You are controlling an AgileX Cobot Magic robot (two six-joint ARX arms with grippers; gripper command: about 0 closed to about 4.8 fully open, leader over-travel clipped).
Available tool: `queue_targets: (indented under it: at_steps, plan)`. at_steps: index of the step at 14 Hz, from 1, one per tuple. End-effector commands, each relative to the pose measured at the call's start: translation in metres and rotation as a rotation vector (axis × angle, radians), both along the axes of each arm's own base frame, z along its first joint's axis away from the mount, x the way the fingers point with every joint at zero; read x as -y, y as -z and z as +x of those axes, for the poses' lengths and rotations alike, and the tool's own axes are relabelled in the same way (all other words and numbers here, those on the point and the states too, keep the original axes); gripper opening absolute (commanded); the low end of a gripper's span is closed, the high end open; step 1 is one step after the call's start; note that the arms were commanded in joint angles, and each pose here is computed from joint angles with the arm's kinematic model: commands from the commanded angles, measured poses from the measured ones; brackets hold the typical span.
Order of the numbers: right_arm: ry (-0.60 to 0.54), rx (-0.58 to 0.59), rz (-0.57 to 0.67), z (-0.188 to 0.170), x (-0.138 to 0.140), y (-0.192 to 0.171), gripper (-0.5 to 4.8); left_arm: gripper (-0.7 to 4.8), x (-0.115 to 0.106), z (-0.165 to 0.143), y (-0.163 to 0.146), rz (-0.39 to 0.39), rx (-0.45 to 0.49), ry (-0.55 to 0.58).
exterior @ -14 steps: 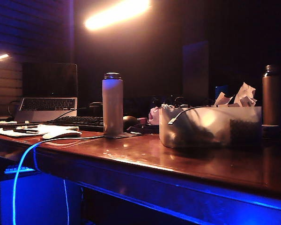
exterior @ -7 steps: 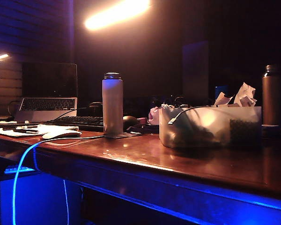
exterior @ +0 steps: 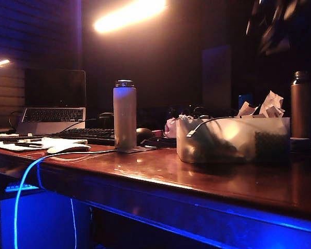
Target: Pick up the liquid glue and place it into the translucent box.
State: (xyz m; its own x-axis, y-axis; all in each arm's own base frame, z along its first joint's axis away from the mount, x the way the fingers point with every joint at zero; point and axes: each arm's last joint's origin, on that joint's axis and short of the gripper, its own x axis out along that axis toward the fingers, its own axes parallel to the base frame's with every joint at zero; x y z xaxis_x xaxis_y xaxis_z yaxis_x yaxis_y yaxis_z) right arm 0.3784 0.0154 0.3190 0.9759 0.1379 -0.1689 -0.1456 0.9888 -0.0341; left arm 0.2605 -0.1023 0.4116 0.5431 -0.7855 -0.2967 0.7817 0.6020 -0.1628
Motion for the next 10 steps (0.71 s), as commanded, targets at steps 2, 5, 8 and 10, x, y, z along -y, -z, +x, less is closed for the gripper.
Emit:
queue_targets:
  at_steps: [2, 5, 8, 10]
  plan:
    - [-0.012, 0.067, 0.003, 0.035, -0.004, 0.037, 4.79, -0.06, 0.000, -0.001, -0.003, -0.007, 0.021, 0.004]
    - [-0.013, 0.081, -0.002, 0.052, -0.007, 0.064, 4.79, -0.06, 0.000, 0.000, -0.004, -0.009, 0.032, 0.005]
    - [-0.015, 0.095, -0.021, 0.065, -0.008, 0.081, 4.79, -0.06, 0.000, 0.000, -0.005, -0.010, 0.037, 0.005]
    - [-0.016, 0.093, -0.026, 0.078, -0.008, 0.085, 4.79, -0.06, 0.000, 0.000, -0.005, -0.010, 0.037, 0.005]
